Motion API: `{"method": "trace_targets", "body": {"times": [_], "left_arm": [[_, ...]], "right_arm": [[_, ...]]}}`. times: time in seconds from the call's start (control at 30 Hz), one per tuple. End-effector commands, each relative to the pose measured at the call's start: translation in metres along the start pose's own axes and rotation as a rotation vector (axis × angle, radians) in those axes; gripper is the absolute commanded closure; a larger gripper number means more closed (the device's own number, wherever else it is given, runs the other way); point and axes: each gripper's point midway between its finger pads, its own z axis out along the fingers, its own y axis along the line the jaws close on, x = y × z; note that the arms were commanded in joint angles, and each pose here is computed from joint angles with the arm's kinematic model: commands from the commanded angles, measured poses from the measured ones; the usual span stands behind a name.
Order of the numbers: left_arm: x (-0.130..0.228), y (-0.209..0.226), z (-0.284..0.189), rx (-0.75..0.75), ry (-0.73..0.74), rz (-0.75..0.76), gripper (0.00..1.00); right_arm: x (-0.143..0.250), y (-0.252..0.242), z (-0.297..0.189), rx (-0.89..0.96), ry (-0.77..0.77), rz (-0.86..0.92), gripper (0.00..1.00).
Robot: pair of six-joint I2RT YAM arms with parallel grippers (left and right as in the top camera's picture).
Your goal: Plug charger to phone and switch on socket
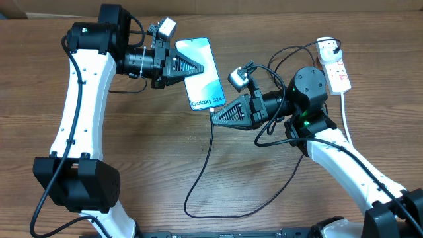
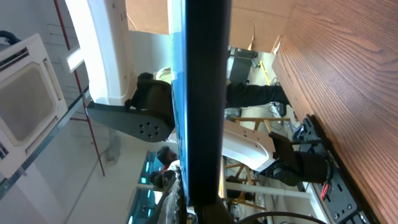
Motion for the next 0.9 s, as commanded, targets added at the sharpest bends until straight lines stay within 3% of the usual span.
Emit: {"method": "trace_targets", "body": {"times": [0.0,0.87], "left_arm": [[0.0023,-0.0159,-0.0013,0.053,0.001,0.052,0.96],[0.0027,-0.0159,-0.0010,0.053,0.002,0.050,0.96]], "right_arm": [[0.0017,0.0096,-0.0010,-0.004,-0.001,-0.027,0.96],[0.0035,0.0167,0.0051,-0.016,0.005,-0.048,0.96]]}}
